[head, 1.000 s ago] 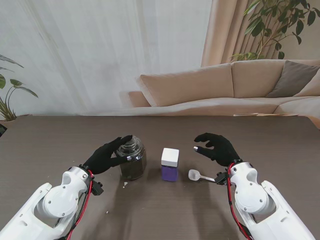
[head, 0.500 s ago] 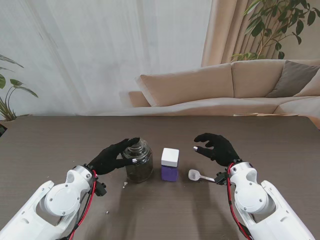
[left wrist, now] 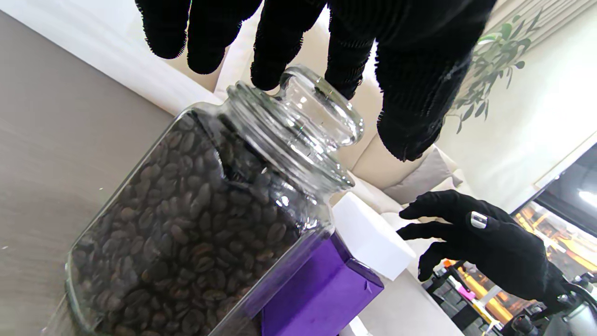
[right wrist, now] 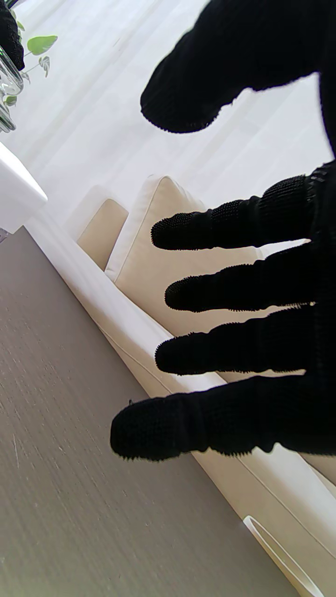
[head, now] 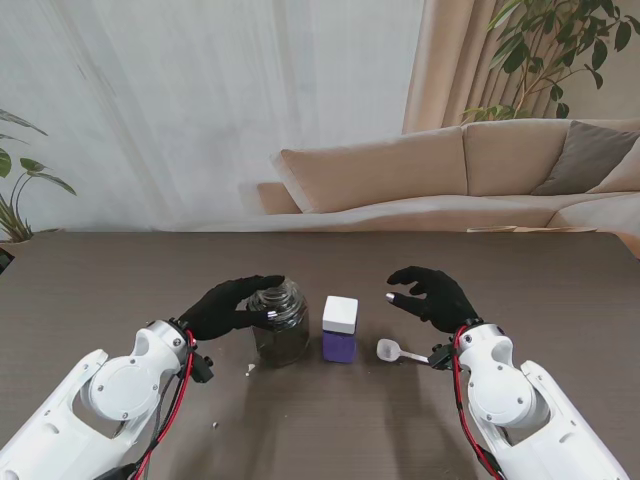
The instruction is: Portion coffee beans from the glass jar into the coffee jar
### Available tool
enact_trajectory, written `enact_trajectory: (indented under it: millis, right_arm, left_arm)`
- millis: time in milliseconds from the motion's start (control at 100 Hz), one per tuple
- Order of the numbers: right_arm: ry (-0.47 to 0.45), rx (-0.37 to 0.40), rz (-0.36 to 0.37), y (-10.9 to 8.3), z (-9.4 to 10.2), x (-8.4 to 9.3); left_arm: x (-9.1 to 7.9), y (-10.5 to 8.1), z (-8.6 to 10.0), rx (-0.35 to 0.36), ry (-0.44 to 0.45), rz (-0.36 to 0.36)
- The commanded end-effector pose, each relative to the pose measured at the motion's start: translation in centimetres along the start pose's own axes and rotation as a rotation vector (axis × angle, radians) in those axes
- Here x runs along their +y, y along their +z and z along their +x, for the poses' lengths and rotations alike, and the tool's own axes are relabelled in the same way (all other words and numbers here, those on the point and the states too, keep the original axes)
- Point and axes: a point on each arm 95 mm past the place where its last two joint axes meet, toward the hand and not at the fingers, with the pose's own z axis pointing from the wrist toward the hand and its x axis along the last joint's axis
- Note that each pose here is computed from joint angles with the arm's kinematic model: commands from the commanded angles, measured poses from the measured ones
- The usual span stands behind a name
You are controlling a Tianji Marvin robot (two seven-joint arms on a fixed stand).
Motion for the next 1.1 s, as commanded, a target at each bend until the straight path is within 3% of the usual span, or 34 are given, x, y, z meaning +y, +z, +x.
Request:
enact_trajectory:
  millis: [0, 560, 1090]
  right_arm:
    - [0.003, 0.002, 0.018, -0.1, 0.1, -0.4]
    - [0.01, 0.001, 0.025, 0.0, 0.1, -0.5]
    - [0.017, 0.0, 0.048, -0.1, 0.1, -0.7]
  left_arm:
    - [-0.3, 0.5, 0.8, 0.031, 0.013, -0.026]
    - [-4.7, 1.7, 4.2, 0.124, 0.117, -0.016]
    - [-8.2, 3.7, 5.9, 0.162, 0.504, -0.138]
